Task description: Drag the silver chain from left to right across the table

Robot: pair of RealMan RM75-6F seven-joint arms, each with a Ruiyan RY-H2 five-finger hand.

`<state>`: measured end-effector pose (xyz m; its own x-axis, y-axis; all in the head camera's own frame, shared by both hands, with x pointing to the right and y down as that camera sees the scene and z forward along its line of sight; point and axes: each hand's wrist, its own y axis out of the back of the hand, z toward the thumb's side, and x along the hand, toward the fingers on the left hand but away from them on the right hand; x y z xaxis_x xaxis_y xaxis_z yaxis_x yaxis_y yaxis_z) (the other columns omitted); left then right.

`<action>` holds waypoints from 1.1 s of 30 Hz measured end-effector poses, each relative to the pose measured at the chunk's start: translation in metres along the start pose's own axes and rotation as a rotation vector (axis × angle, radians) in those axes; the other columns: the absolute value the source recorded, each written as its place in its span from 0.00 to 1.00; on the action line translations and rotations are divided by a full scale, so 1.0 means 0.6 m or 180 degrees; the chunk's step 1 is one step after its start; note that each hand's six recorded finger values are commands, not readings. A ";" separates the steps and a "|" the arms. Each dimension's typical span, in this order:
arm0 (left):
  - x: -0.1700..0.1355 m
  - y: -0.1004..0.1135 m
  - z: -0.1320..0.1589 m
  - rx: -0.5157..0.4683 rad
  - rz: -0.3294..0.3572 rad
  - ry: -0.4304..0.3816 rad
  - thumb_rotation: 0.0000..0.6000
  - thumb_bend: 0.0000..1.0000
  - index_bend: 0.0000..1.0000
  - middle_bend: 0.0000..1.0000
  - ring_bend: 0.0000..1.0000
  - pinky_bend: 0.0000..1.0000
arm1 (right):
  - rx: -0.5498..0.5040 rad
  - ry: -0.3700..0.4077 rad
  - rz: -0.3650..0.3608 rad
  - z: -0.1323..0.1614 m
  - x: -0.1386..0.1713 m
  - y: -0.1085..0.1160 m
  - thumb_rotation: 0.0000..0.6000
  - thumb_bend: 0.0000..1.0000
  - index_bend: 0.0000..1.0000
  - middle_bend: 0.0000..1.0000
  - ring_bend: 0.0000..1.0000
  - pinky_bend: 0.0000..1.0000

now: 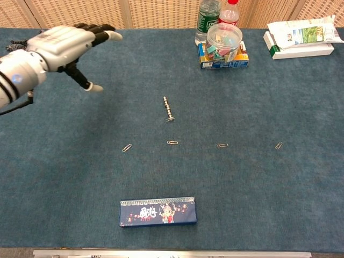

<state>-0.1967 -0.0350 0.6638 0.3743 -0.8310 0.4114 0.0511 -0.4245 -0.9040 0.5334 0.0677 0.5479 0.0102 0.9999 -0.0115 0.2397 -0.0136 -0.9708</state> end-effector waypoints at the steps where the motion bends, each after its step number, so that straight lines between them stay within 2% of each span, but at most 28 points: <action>1: -0.015 0.004 -0.010 0.0023 0.0018 0.0053 1.00 0.12 0.11 0.01 0.00 0.03 | 0.0018 0.0006 0.0021 0.002 -0.001 -0.004 1.00 0.27 0.24 0.27 0.24 0.45; 7: -0.114 0.018 -0.070 0.0165 0.0142 0.0379 1.00 0.12 0.18 0.05 0.00 0.03 | 0.0085 0.0058 0.0134 0.016 -0.011 -0.027 1.00 0.27 0.25 0.27 0.24 0.45; 11: -0.175 0.017 -0.106 0.0190 0.0203 0.0630 1.00 0.12 0.24 0.12 0.03 0.03 | 0.0117 0.0103 0.0187 0.025 -0.018 -0.040 1.00 0.27 0.26 0.27 0.24 0.45; 19: -0.279 0.010 -0.155 0.0106 0.0364 0.1059 1.00 0.12 0.28 0.13 0.03 0.03 | 0.0212 0.0230 0.0377 0.049 -0.036 -0.082 1.00 0.27 0.27 0.27 0.24 0.45; 25: -0.321 -0.003 -0.181 -0.0025 0.0461 0.1220 1.00 0.12 0.34 0.16 0.04 0.03 | 0.0256 0.0388 0.0486 0.076 -0.049 -0.116 1.00 0.27 0.27 0.27 0.24 0.45; 33: -0.355 -0.019 -0.209 -0.0083 0.0603 0.1392 1.00 0.13 0.37 0.16 0.04 0.00 | 0.0334 0.0525 0.0563 0.105 -0.056 -0.137 1.00 0.27 0.28 0.28 0.24 0.45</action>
<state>-0.3931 0.1020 0.6013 -0.0505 -0.9656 0.2551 -0.0057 -0.2551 -0.9669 0.4521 0.0356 0.6128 0.2031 0.9672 -0.1525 0.1182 -0.1788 -0.9768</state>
